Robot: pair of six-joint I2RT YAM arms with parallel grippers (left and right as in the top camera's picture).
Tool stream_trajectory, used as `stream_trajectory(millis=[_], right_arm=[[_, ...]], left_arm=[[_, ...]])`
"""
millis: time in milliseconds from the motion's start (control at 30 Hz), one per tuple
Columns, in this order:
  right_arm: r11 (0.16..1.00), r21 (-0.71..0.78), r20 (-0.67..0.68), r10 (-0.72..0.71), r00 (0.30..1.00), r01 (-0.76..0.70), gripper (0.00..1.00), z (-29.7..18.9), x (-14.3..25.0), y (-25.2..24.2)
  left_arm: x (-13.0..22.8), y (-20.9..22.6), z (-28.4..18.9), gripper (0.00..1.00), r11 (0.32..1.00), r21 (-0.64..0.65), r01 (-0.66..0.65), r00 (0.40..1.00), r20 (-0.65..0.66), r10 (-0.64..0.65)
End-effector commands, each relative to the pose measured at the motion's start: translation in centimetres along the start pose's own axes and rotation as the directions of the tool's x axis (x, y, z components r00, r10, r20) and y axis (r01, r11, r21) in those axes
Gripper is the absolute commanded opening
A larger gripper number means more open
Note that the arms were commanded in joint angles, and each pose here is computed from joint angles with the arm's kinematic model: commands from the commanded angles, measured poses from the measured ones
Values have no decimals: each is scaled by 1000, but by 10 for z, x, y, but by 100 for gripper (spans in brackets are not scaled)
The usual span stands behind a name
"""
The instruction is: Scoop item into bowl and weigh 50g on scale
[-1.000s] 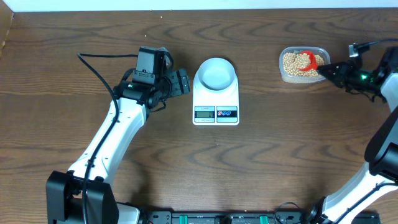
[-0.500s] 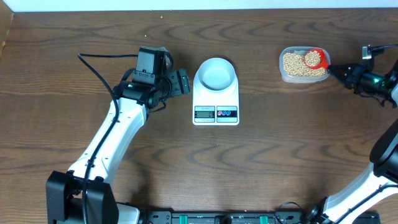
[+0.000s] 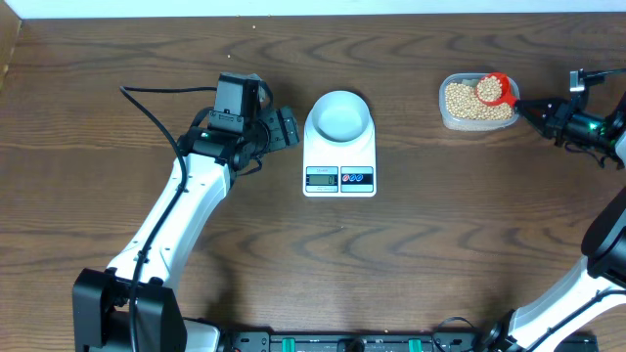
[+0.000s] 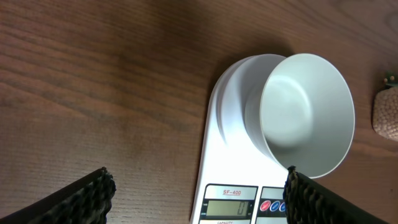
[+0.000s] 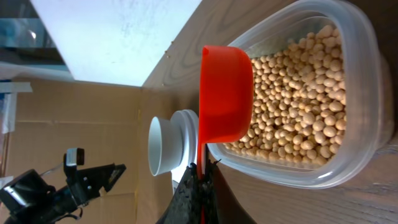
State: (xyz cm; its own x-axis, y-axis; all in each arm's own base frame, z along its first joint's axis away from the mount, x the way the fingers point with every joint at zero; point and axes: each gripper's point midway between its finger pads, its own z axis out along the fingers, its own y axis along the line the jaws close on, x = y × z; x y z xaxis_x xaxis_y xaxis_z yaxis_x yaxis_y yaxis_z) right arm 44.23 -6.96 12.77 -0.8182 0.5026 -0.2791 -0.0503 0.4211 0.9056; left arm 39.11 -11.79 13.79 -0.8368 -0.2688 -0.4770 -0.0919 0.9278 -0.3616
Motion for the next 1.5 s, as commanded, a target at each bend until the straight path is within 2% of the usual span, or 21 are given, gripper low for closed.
stream_trajectory(millis=[0,600,633,700,800,1033,1200,1467], right_arm=[[997,-71,-7,-6,1000,6,1,0,3,5],[993,-105,-34,-51,998,47,1,12,9,16],[993,-106,-38,-51,998,46,1,13,10,17],[993,-109,-44,-56,997,50,1,16,11,19],[992,-112,-51,-64,997,58,1,19,12,22],[991,-109,-47,-86,995,81,1,18,11,30],[991,-104,-44,-93,995,88,1,17,10,31],[991,-104,-44,-93,995,88,1,17,10,31]], left_arm=[[-8,-3,-8,89,1000,9,7,1000,26,-8],[-7,-3,-8,89,1000,8,7,1000,25,-8],[-6,-2,-7,95,1000,5,8,1000,17,-8],[-3,-1,-7,96,1000,-1,-6,1000,6,6],[3,-9,-8,96,992,52,-117,993,-20,118],[20,-30,-18,99,923,195,-330,938,-44,345],[30,-28,-37,100,867,205,-455,880,-43,472],[42,-27,-74,100,740,210,-639,757,1,653]])
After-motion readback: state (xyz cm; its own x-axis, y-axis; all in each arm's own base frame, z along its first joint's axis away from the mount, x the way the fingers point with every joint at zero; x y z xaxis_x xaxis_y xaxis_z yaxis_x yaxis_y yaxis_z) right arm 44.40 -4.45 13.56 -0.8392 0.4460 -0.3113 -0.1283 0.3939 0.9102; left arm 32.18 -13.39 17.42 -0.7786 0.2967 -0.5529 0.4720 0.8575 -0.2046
